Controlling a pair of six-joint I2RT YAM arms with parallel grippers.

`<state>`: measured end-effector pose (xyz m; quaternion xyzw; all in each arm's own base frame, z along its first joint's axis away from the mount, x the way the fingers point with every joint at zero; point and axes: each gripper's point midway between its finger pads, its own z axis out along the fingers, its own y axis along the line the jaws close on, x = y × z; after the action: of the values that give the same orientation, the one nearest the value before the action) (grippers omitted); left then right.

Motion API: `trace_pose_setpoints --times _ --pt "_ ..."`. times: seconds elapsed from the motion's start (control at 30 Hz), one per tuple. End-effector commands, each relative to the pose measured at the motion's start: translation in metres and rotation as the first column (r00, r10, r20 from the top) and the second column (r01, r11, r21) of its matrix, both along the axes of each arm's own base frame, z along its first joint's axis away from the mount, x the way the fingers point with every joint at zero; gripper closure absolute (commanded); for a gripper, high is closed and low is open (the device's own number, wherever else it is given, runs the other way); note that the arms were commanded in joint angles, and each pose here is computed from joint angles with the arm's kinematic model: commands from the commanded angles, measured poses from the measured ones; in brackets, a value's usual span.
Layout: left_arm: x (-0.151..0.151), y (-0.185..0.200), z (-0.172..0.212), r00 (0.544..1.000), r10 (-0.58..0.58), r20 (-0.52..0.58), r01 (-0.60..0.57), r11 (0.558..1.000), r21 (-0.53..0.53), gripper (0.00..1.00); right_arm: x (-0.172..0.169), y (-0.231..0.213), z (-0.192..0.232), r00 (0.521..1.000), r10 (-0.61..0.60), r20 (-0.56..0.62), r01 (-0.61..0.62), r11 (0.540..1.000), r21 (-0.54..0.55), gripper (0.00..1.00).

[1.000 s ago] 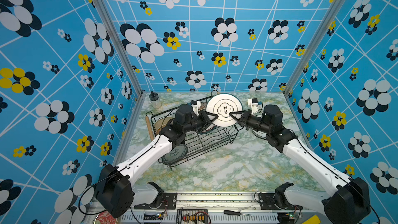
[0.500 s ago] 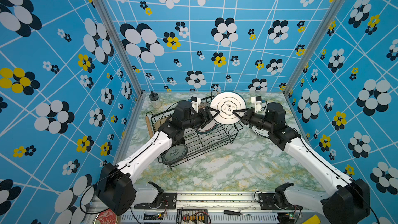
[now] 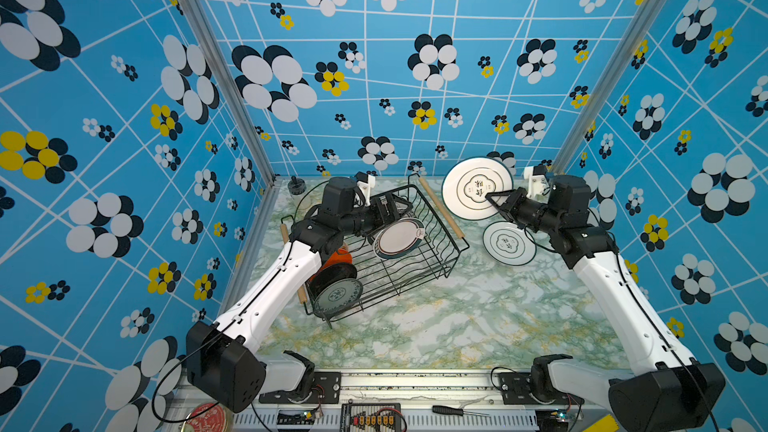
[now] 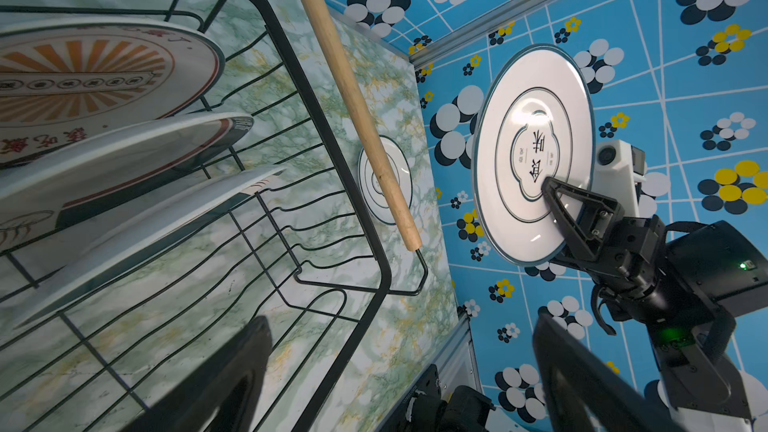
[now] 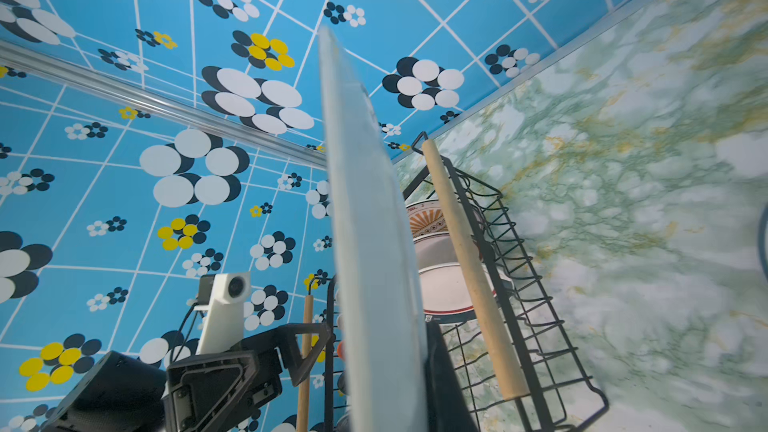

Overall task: Unload the plates from the dish rack
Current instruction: 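Carry the plate away from the rack with the right gripper while the left releases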

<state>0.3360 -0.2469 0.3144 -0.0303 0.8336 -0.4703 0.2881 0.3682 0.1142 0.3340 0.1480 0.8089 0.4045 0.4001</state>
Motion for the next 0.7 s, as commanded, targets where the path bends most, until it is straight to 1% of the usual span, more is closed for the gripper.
trace_pose_setpoints --times 0.0,0.07,0.17,0.23,0.3,0.37,0.43,0.53,0.67 --pt "-0.005 0.017 -0.016 1.000 0.012 0.014 -0.014 0.986 0.165 0.01 -0.013 -0.033 -0.002 0.998 -0.058 -0.012 0.055 0.986 -0.155 1.00" --pt "-0.004 0.028 -0.020 0.998 0.051 0.022 -0.055 0.972 0.228 0.01 -0.015 -0.050 -0.008 0.994 -0.105 -0.030 0.096 0.975 -0.199 1.00" --pt "-0.006 0.034 -0.022 0.998 0.053 0.042 -0.063 0.957 0.283 0.01 -0.020 -0.075 -0.019 0.981 -0.187 -0.055 0.167 0.949 -0.266 1.00" --pt "-0.008 0.035 -0.023 0.998 0.046 0.050 -0.060 0.942 0.331 0.01 -0.024 -0.093 -0.028 0.964 -0.253 -0.077 0.217 0.923 -0.317 1.00" --pt "-0.009 0.038 -0.027 0.996 0.059 0.059 -0.078 0.912 0.404 0.01 -0.028 -0.109 -0.037 0.944 -0.318 -0.092 0.265 0.893 -0.364 1.00" --pt "-0.010 0.041 -0.031 0.994 0.082 0.066 -0.104 0.880 0.463 0.01 -0.031 -0.120 -0.046 0.929 -0.353 -0.112 0.288 0.880 -0.377 1.00" --pt "-0.010 0.044 -0.037 0.993 0.115 0.037 -0.118 0.860 0.496 0.01 -0.032 -0.128 -0.058 0.915 -0.376 -0.143 0.302 0.876 -0.376 1.00" --pt "-0.010 0.036 -0.044 0.997 0.082 0.002 -0.072 0.864 0.499 0.01 -0.029 -0.140 -0.081 0.898 -0.402 -0.180 0.316 0.873 -0.371 1.00" --pt "-0.007 0.034 -0.054 0.996 0.087 -0.015 -0.066 0.849 0.525 0.01 -0.025 -0.159 -0.115 0.871 -0.436 -0.224 0.342 0.868 -0.359 1.00"
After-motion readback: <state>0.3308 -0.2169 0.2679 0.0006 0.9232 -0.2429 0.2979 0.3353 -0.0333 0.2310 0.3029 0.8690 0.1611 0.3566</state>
